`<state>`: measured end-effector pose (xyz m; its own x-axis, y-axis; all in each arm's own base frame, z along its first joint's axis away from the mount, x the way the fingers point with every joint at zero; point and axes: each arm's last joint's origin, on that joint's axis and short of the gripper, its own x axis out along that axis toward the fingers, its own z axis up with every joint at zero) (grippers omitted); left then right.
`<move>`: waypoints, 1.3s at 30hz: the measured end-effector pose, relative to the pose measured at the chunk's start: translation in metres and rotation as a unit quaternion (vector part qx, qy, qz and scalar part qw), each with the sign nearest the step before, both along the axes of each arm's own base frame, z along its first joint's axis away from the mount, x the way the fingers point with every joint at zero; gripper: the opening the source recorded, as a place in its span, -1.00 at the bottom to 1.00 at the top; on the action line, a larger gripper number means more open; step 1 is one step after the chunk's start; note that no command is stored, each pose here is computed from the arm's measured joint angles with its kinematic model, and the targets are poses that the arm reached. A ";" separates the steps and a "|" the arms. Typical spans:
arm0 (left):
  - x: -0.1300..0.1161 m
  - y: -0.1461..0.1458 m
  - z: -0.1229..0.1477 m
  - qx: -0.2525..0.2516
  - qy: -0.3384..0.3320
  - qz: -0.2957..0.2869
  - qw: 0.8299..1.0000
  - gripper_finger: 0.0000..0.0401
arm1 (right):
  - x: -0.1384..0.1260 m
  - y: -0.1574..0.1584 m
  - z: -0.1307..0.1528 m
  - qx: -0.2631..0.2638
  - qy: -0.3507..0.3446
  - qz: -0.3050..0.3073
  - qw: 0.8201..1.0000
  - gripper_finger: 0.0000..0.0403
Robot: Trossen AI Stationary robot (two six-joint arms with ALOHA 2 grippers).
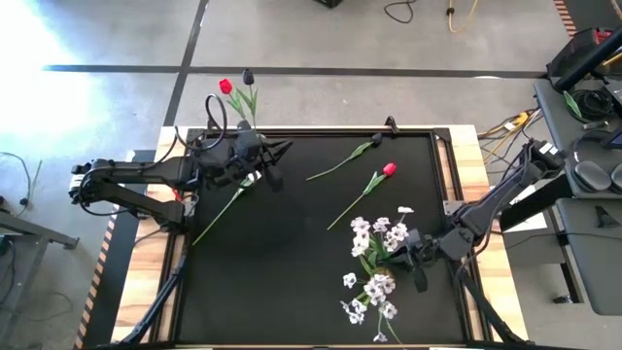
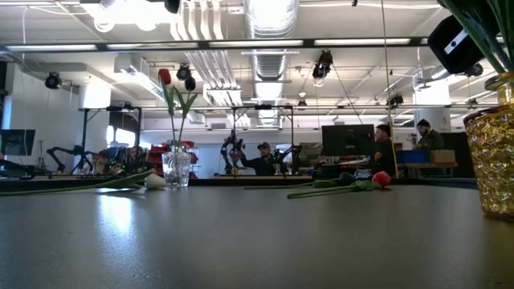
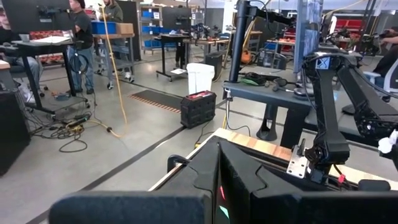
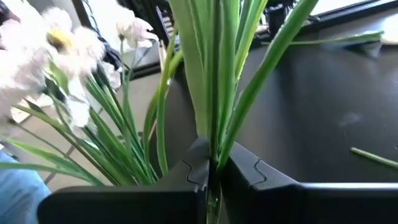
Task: Sort flowers into vase by color
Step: Put the white flower into the yellow vase
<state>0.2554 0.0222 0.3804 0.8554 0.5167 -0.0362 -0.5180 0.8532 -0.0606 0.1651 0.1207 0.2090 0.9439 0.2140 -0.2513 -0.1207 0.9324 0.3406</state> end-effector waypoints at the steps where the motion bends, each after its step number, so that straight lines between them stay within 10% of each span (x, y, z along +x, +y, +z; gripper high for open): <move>1: 0.000 0.000 0.000 0.001 0.001 -0.001 1.000 -1.00 | 0.001 0.001 -0.002 0.000 0.004 -0.001 1.000 -0.85; 12: 0.000 -0.001 0.000 0.007 0.003 -0.015 1.000 -1.00 | 0.001 0.003 -0.003 0.007 0.014 0.004 1.000 -0.11; 21: 0.001 -0.001 0.002 0.021 0.003 -0.017 1.000 -1.00 | -0.007 -0.002 -0.003 0.014 0.046 -0.001 0.999 0.01; 28: 0.001 -0.001 0.002 0.029 0.009 -0.027 0.999 -1.00 | -0.012 -0.003 0.001 0.017 0.041 -0.005 0.999 -0.06; 39: 0.001 -0.002 0.000 0.030 0.019 -0.036 0.999 -1.00 | -0.010 -0.001 -0.009 -0.022 0.061 -0.025 0.998 -0.85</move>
